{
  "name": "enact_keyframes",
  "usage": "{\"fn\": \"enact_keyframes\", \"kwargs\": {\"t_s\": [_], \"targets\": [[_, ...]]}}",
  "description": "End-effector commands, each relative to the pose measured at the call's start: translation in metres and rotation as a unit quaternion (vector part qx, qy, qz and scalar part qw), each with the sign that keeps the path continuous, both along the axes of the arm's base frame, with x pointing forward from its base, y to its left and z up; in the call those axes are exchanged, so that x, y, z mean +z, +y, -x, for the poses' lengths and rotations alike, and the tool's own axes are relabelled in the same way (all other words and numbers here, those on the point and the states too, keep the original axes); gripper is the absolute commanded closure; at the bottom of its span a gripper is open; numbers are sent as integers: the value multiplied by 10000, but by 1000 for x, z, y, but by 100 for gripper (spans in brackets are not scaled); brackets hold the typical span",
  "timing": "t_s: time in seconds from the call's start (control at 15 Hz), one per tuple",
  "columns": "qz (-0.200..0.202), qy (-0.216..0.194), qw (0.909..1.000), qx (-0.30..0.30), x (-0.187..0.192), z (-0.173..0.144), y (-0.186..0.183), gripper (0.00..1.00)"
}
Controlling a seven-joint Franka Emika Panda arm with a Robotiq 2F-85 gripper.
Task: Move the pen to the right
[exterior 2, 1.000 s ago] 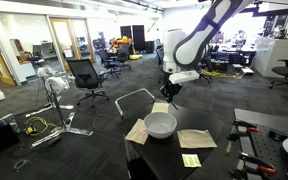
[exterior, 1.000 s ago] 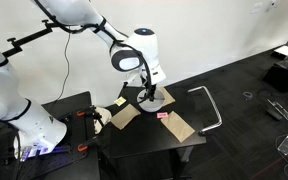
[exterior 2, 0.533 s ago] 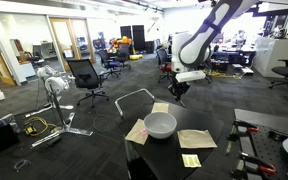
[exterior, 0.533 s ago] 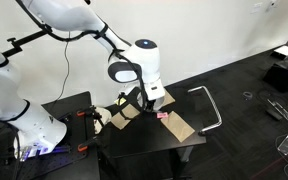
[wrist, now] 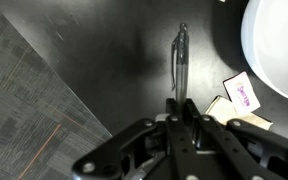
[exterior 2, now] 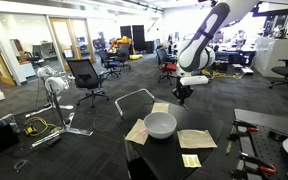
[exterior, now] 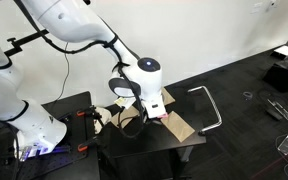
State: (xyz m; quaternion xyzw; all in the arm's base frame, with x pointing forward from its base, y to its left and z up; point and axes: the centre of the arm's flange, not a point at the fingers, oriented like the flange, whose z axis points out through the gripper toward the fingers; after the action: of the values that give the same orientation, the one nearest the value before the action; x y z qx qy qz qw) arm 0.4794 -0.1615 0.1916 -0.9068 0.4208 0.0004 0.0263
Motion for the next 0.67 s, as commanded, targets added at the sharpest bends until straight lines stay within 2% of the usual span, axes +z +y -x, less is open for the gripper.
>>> {"fn": "enact_keyframes", "kwargs": {"t_s": [0.0,0.27,0.6], "targets": [[-72,-242,9997,51,-26,-9,-9,97],[-64,-248,9997,39,-45,-14,-9,97],[-61,-71,10000,18,-65,-23,-9,97]]}}
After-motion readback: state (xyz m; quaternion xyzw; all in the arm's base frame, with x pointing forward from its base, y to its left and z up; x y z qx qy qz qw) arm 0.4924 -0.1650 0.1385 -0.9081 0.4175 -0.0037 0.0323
